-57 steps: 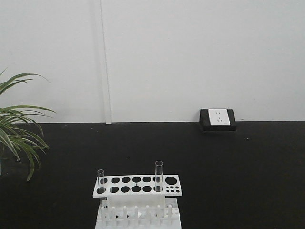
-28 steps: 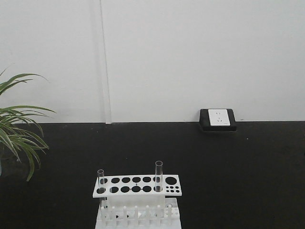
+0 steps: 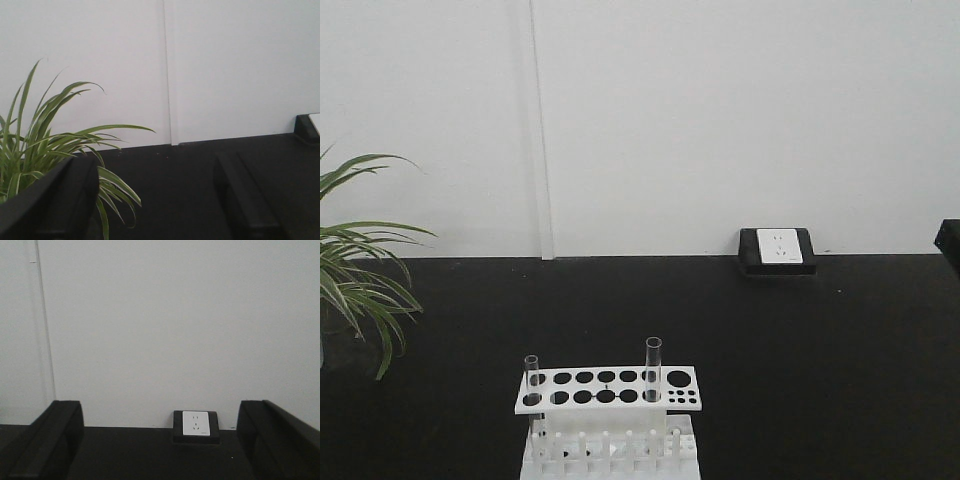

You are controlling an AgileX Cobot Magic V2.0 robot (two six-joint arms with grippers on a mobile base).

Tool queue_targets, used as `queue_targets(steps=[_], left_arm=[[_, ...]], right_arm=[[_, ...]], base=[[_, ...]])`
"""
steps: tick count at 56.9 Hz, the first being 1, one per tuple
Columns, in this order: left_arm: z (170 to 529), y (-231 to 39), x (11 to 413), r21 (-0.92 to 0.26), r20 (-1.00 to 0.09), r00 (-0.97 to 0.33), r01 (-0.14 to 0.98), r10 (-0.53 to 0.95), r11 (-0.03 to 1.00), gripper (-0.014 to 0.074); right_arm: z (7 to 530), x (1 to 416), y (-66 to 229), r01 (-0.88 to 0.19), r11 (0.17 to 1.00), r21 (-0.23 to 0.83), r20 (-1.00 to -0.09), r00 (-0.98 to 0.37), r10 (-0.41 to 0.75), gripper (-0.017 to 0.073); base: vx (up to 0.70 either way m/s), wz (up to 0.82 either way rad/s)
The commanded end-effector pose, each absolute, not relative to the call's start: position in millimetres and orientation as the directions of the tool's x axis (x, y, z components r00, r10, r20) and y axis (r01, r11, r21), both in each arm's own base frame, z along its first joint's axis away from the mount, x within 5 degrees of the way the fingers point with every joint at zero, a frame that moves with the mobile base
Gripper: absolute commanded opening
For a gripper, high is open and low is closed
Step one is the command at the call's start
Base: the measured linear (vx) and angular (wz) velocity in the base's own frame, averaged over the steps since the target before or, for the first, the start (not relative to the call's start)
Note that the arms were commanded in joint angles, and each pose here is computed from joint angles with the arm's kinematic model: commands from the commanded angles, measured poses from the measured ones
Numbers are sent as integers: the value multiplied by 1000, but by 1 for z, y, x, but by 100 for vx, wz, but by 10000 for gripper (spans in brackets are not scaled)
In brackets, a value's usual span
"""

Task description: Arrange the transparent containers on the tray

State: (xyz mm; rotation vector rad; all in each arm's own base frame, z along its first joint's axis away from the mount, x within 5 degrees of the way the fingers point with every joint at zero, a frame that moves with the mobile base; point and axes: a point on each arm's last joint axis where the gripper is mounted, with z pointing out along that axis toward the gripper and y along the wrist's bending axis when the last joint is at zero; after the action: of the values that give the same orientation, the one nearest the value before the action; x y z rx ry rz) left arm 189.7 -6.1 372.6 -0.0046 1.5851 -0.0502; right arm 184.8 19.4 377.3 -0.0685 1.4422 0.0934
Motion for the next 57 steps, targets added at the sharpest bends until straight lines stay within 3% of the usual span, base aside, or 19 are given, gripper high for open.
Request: queue_targets(steps=[1, 7, 22, 38, 57], left_arm=[[398, -5, 186, -75, -986, 150, 26, -78, 997, 605], [398, -5, 186, -100, -983, 155, 30, -104, 994, 583], [366, -22, 187, 77, -993, 93, 109, 67, 991, 507], [288, -43, 187, 19, -993, 116, 232, -8, 972, 472], [259, -69, 254, -65, -995, 44, 350, -85, 935, 471]], right_arm=[[401, 180, 18, -107, 994, 28, -961, 270, 56, 716], [401, 180, 18, -114, 992, 54, -960, 267, 83, 687], [389, 181, 19, -113, 993, 39, -969, 236, 65, 589], [383, 182, 19, -113, 993, 40, -972, 225, 64, 519], [385, 181, 19, -113, 993, 36, -966, 249, 63, 519]], base=[[0, 0], [0, 0], [0, 0], [0, 0], [0, 0]])
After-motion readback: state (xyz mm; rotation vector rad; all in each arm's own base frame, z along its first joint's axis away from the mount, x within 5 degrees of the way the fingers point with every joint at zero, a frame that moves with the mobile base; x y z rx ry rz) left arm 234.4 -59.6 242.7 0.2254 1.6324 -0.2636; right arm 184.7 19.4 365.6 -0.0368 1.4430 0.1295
